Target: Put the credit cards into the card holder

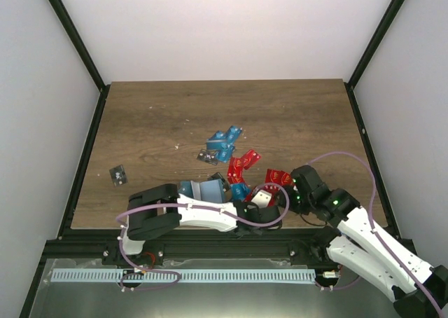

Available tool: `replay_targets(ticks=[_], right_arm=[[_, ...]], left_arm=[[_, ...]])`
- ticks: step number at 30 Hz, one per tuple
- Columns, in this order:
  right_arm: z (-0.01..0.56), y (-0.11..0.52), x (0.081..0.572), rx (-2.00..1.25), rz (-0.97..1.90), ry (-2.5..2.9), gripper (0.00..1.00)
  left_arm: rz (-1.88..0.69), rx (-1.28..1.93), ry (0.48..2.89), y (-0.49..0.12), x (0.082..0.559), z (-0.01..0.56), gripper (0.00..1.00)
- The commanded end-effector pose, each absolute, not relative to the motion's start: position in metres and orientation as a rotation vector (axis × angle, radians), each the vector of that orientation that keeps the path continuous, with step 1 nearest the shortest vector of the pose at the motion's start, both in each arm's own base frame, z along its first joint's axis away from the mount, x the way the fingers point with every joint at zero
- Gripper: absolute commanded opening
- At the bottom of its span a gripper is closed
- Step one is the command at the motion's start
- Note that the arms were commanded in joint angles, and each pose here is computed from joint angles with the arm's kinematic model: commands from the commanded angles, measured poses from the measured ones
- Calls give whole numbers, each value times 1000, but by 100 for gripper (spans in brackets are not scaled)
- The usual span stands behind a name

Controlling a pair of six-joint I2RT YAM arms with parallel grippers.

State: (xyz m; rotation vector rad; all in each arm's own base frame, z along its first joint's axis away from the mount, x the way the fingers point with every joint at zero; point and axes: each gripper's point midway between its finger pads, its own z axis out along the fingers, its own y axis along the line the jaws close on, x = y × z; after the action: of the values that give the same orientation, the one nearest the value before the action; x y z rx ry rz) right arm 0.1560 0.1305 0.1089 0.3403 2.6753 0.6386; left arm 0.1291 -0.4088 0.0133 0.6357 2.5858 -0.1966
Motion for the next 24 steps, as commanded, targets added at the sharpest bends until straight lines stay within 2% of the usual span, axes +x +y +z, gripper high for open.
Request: replay_targets(ticks=[1,9,11,15,17,24], right_arm=[[122,137,155,291,694,2656,38],[125,138,155,287,719,2637,39],[125,139,156,287,723,2637,39],[123,140,156,282,723,2641,39],[124,141,156,277,725,2643,39],[98,154,139,186,786,2766,41]], left_arm=[[-117,742,2764,-367,87,-29,61],[-189,808,2754,-356,57,-16,59],[-183,819,2749,-355,56,-16,61],[-140,817,2722,-358,62,-13,75],[-142,818,2701,-362,64,-6,79],[-418,769,2665,-377,64,34,77]])
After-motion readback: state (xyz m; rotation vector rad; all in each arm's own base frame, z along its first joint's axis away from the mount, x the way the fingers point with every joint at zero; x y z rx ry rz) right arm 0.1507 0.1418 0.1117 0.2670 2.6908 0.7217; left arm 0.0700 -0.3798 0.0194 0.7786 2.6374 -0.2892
